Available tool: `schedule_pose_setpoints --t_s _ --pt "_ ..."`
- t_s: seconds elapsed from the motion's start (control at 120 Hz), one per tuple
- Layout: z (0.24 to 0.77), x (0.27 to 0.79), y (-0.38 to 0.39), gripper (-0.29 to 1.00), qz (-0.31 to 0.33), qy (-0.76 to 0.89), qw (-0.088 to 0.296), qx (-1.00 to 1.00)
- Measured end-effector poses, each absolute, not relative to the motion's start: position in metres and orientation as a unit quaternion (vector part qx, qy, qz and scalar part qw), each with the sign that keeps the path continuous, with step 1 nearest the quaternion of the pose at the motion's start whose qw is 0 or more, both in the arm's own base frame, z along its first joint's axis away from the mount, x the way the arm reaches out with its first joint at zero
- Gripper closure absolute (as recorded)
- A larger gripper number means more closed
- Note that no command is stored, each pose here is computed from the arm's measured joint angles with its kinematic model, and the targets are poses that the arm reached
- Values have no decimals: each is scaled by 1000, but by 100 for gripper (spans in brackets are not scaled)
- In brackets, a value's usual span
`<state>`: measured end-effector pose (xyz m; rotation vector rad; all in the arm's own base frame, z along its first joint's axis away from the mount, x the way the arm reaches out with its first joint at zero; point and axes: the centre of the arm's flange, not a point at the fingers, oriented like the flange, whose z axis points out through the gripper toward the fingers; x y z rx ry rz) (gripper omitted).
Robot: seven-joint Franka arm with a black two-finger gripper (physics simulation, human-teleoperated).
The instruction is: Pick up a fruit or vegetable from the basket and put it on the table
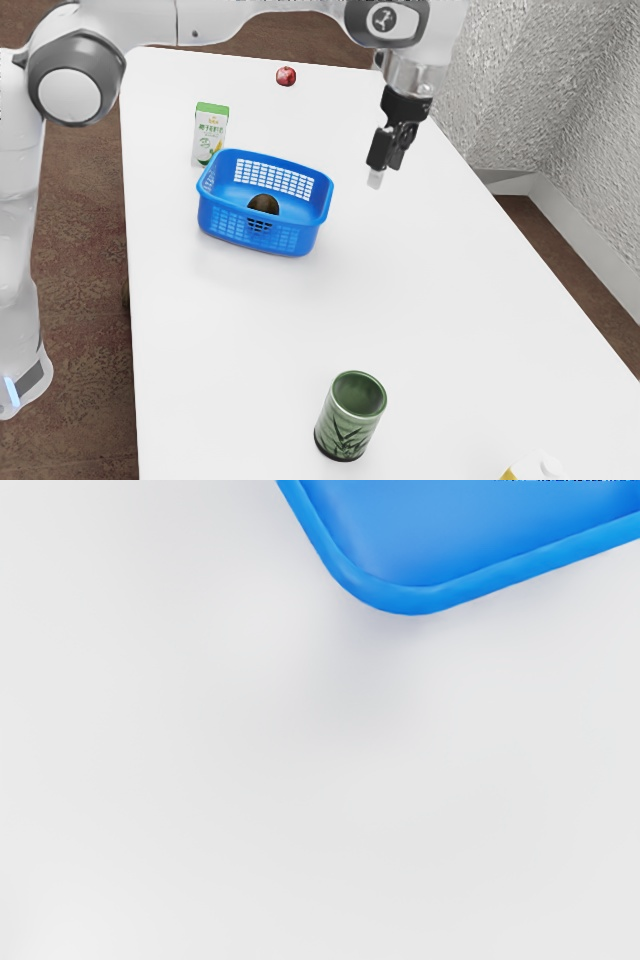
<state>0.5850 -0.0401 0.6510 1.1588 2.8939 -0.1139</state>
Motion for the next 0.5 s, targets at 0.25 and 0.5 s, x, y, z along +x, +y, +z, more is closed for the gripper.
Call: schedule_pose_setpoints --t_s 0.25,0.5 --pt "643 590 -38 0 -36 918 6 396" --pt "606 617 -10 0 -16 846 -16 533"
